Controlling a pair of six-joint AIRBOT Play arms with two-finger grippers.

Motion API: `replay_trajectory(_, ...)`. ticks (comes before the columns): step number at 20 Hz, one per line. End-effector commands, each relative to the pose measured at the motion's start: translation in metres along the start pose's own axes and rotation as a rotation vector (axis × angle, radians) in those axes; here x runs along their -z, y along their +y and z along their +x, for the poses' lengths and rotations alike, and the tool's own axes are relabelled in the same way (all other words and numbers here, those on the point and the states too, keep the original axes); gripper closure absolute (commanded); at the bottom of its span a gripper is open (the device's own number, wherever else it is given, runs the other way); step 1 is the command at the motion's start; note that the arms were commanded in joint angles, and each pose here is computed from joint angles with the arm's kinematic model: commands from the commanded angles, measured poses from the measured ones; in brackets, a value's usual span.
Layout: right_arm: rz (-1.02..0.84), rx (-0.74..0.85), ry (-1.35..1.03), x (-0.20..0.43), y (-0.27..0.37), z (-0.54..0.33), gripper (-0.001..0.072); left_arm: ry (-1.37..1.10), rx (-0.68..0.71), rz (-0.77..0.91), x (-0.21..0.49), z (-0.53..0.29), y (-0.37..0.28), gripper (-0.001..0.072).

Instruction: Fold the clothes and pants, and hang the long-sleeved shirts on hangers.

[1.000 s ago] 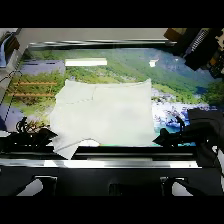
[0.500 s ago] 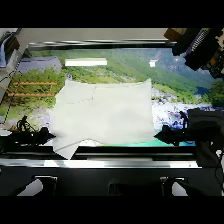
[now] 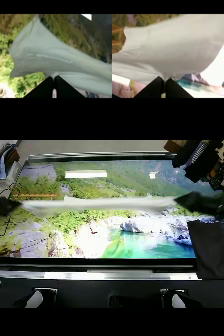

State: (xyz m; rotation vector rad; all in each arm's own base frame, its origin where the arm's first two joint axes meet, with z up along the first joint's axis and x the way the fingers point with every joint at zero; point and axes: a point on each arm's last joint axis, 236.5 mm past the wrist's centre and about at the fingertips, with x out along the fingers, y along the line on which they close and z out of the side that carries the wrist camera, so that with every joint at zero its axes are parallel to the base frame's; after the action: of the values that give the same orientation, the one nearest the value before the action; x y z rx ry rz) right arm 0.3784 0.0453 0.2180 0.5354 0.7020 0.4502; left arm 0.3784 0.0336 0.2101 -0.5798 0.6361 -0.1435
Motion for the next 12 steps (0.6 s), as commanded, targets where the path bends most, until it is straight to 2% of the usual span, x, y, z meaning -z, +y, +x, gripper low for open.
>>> replay_trajectory(1,-0.264,-0.02,-0.222,-0.062,0.104,-0.083,0.0676,-0.284,-0.023,0.139,-0.073,-0.108,-0.085,0.0692)
replay_trajectory(4,-0.407,0.011,-0.382,-0.059,0.182,-0.159,0.0676,-0.506,-0.157,0.16,-0.088,-0.201,-0.115,0.0692)
replay_trajectory(6,-0.464,0.081,-0.501,-0.045,0.215,-0.206,0.0676,-0.589,-0.194,0.182,-0.078,-0.241,-0.13,0.0693)
replay_trajectory(10,-0.419,0.238,-0.74,-0.045,0.225,-0.274,0.0676,-0.629,-0.257,0.176,-0.061,-0.267,-0.129,0.0694)
replay_trajectory(12,-0.353,0.28,-0.75,-0.053,0.209,-0.276,0.0676,-0.568,-0.298,0.166,-0.061,-0.254,-0.113,0.0694)
